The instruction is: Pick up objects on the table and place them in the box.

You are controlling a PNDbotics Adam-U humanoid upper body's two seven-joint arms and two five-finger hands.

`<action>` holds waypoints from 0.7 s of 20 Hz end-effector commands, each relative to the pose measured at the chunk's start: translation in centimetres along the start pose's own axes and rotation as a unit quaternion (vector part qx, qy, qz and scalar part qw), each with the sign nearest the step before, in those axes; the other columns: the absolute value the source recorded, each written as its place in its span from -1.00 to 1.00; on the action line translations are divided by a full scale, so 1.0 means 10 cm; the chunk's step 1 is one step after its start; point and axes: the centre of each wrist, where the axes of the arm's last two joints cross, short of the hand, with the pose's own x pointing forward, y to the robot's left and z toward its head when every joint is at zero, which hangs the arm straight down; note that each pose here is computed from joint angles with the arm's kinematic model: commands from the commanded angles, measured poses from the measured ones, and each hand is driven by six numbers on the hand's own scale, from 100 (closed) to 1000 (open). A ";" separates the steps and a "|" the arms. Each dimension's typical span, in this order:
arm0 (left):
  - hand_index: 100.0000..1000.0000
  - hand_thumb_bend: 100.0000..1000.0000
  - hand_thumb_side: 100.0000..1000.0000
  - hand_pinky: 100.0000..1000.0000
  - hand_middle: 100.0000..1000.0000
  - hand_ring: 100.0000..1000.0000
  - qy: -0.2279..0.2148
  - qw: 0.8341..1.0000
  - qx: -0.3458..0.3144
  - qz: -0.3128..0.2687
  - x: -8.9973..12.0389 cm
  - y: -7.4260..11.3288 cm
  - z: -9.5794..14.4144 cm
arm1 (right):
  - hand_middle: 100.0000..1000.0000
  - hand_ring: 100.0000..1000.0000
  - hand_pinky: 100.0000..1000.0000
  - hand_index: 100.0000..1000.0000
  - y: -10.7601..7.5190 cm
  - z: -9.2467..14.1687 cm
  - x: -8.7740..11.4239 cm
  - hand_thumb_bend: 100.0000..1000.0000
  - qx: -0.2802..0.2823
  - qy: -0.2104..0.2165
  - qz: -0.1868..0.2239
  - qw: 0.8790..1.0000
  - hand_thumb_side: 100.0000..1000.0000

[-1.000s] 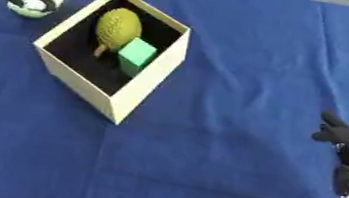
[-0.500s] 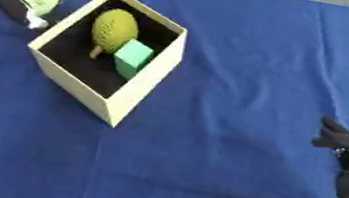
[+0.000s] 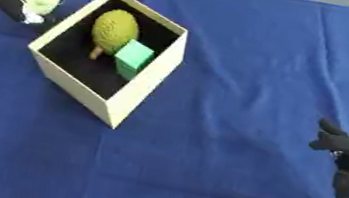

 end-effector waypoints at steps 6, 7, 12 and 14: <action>0.97 -0.48 -0.33 1.00 0.73 0.92 0.050 0.999 0.011 0.015 -0.21 0.12 0.12 | 0.29 1.00 1.00 0.57 0.00 -0.04 0.04 -1.00 0.008 -0.003 0.004 1.000 -0.08; 0.97 -0.47 -0.32 1.00 0.73 0.92 0.056 0.998 0.007 0.017 -0.22 0.11 0.11 | 0.29 1.00 1.00 0.57 0.01 -0.04 0.03 -1.00 0.008 -0.002 0.004 1.000 -0.08; 0.96 -0.51 -0.20 1.00 0.73 0.92 0.080 0.996 -0.017 0.029 -0.26 0.02 0.08 | 0.29 1.00 1.00 0.57 0.02 -0.05 0.03 -1.00 0.007 0.001 0.003 1.000 -0.07; 0.96 -0.53 -0.15 1.00 0.73 0.92 0.087 0.995 -0.024 0.035 -0.28 -0.01 0.07 | 0.28 1.00 1.00 0.56 0.03 -0.06 0.03 -1.00 0.005 0.002 0.002 1.000 -0.06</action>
